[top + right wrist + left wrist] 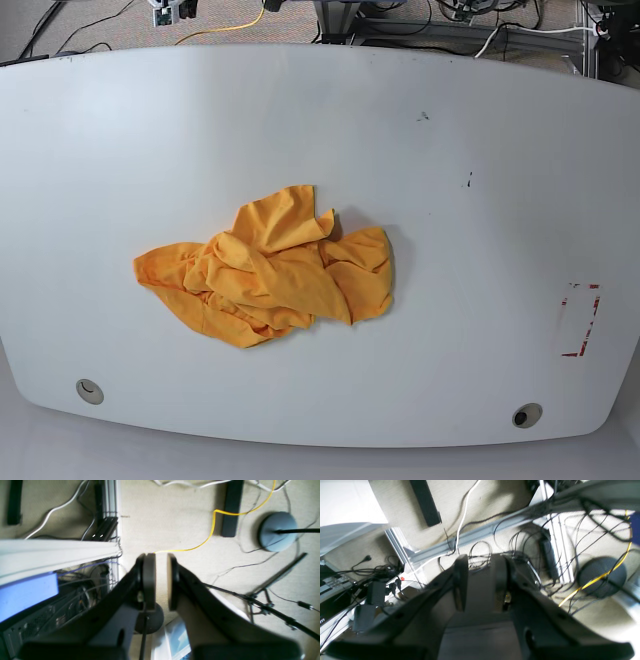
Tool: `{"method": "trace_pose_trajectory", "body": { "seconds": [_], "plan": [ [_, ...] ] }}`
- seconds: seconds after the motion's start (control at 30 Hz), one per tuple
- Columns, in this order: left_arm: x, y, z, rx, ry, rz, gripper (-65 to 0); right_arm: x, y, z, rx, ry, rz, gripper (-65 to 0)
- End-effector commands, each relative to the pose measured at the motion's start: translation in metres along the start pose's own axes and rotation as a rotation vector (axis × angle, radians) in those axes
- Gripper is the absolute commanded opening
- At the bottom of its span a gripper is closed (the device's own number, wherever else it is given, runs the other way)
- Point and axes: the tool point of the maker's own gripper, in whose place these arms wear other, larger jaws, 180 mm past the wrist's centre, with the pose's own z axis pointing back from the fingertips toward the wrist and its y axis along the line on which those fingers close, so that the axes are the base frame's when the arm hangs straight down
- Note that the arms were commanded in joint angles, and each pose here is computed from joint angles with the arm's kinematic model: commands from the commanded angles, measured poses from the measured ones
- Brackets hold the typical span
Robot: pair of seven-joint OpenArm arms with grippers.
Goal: Layout the t-shirt on the table in an organized manner, then fold the t-shirt properly
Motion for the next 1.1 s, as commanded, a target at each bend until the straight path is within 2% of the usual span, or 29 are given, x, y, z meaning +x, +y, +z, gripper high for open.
{"method": "trace_pose_trajectory", "body": {
  "seconds": [0.0, 0.37, 0.63, 1.07],
  "plan": [
    [0.003, 0.007, 0.005, 0.016, -0.022, -0.017, -50.9, 0.008, -0.010, 0.010, -0.023, -0.029, 0.012, -58.1],
    [0.033, 0.015, 0.013, 0.035, -0.097, -0.033, -51.1, 0.042, -0.035, 0.034, -0.096, -0.141, 0.014, -58.3],
    [0.046, 0.022, 0.017, 0.052, -0.133, -0.039, -50.8, 0.067, -0.044, 0.040, -0.135, -0.207, 0.001, -58.6],
    [0.078, 0.026, 0.021, 0.067, -0.212, -0.042, -50.6, 0.098, -0.031, 0.045, -0.098, -0.284, 0.036, -58.2]
  ]
}}
